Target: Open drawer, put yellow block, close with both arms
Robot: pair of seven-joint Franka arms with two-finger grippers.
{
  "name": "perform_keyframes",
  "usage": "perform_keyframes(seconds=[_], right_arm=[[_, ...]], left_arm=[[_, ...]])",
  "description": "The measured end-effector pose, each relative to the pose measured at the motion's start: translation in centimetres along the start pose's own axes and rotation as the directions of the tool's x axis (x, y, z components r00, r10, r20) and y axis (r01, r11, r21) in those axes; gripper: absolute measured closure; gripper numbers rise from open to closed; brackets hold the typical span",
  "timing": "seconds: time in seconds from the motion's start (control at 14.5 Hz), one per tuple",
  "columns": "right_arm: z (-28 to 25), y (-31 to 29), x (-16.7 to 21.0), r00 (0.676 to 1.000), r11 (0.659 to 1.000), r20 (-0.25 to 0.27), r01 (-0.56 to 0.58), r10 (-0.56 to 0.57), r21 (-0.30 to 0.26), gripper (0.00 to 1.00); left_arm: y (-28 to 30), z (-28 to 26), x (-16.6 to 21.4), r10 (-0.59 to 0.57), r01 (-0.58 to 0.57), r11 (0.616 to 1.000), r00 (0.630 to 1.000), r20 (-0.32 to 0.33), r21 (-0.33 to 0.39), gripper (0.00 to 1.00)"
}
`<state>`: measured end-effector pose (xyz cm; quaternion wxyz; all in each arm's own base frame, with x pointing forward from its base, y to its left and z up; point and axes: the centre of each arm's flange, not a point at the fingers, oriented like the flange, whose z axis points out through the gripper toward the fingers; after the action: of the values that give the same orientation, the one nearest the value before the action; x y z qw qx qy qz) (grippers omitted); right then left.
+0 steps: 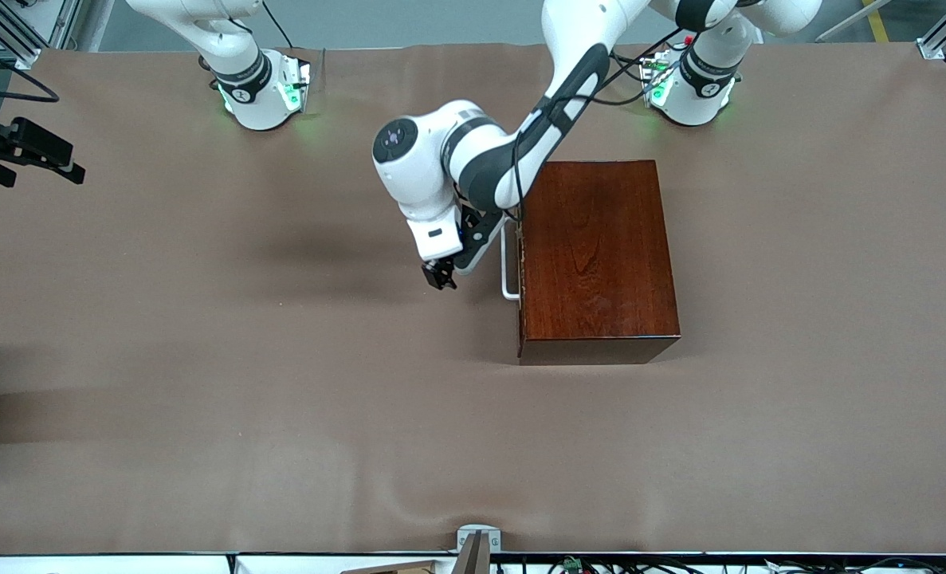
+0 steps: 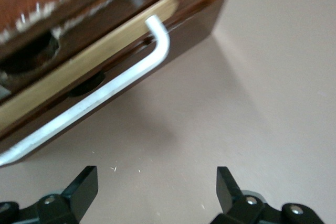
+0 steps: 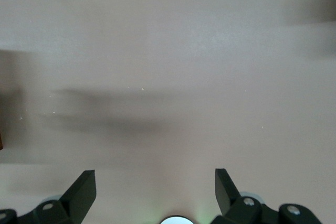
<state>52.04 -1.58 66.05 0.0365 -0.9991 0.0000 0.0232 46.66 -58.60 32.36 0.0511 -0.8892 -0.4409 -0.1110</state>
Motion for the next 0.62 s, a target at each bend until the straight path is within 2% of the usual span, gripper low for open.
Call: perform_keyframes(seconds=[0.21,0.41,0.62], right_arm=[[-0.3,-0.3,0.0,1.0,1.0,-0.006,0.01,-0.01,-0.014,0.0],[-0.4,-0.9,0.0,1.0,0.999,-0.009,0.026,-0.026,-0.036,0.0],[-0.4,-1.5,0.0,0.999,0.997,-0.007,0.04,-0.04,-0.062,0.0]], left_arm=[[-0.6,-7.1,4.2,0.162,-0.162,0.985,0.987,0.0,-0.056,0.0],[-2.1,-12.6,12.9,0.236,-0.236,0.968,0.972,-0.003,-0.091,0.0],[-4.7,-15.1,21.2,0.312,-0.311,0.946,0.95,-0.006,-0.094,0.0]])
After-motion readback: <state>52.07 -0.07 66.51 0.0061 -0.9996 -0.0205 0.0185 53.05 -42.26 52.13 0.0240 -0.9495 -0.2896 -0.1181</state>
